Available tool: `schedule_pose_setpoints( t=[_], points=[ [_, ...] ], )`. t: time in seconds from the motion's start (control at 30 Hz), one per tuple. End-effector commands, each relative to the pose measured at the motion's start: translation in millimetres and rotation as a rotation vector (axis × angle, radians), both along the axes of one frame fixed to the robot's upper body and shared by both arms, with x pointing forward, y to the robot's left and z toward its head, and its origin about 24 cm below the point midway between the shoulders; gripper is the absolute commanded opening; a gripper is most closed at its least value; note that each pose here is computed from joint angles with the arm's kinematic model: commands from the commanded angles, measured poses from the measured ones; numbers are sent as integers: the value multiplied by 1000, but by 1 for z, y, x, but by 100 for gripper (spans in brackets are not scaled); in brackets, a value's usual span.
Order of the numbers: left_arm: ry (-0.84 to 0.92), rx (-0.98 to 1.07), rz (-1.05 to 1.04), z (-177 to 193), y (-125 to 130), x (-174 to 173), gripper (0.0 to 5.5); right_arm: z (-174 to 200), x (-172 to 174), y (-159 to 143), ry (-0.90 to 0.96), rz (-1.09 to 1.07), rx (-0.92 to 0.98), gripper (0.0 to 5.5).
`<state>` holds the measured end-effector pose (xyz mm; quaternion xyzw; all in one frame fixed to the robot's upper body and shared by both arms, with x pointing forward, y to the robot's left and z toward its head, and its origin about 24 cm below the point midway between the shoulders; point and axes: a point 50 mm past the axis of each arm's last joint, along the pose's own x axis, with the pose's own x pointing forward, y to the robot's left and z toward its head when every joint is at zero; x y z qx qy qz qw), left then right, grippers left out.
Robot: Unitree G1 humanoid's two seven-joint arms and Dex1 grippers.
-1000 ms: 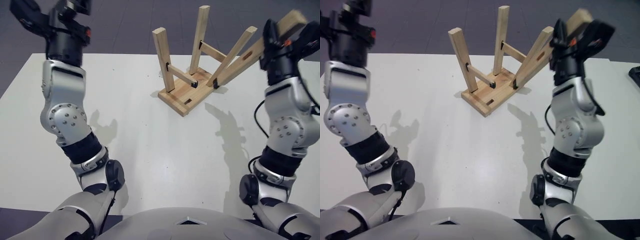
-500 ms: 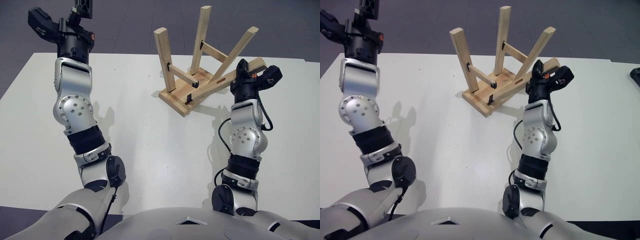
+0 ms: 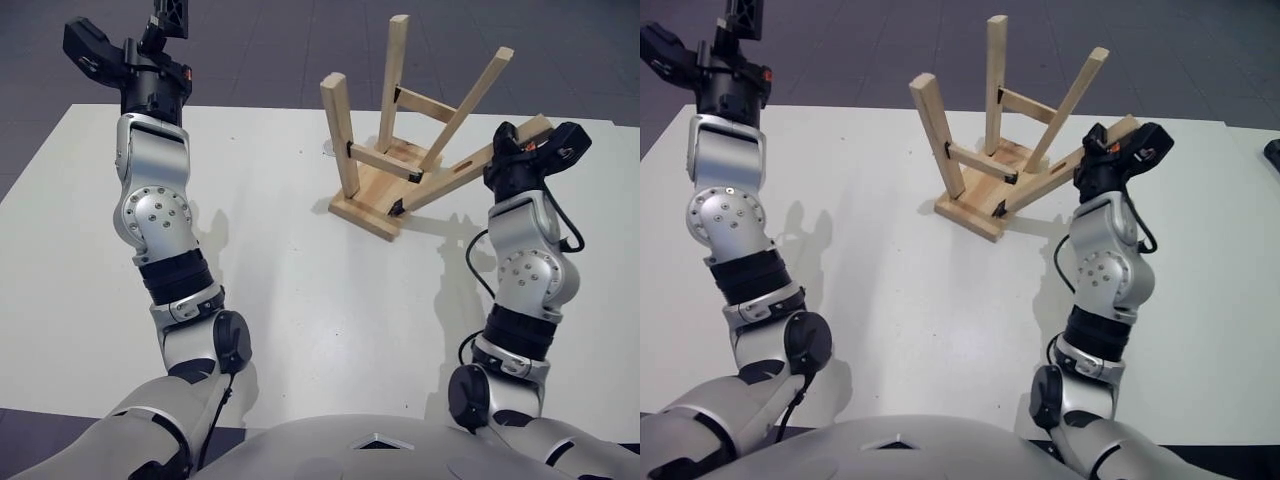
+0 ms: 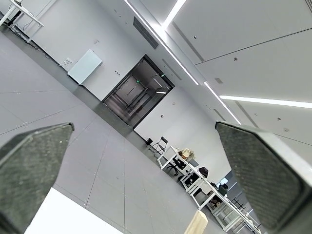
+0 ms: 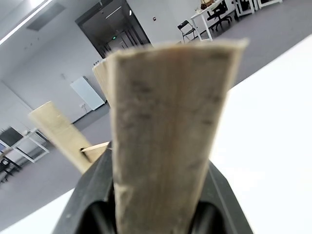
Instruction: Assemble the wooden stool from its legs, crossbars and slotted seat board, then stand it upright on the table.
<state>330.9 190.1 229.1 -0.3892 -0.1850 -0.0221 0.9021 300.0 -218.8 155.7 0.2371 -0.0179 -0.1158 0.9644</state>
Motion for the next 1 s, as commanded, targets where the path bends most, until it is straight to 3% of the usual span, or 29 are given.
schedule_pose_setpoints(
  t=[0.03, 0.33, 0.6, 0.77, 1.0],
  points=[
    [11, 12, 10, -1, -3, -1, 540, -36, -3, -18, 225, -50, -106, 105],
    [9, 51, -29, 0, -14, -3, 540, -62, -16, 5, 228, 117, -226, 105],
    [-7, 53, -66, 5, -24, -6, 540, -95, -38, 7, 269, 169, -218, 105],
    [5, 64, -119, 1, -36, -8, 540, -128, -51, 3, 367, 179, -191, 105],
    [23, 104, -198, -6, -45, -9, 540, -147, -47, 6, 482, 162, -192, 105]
  ],
)
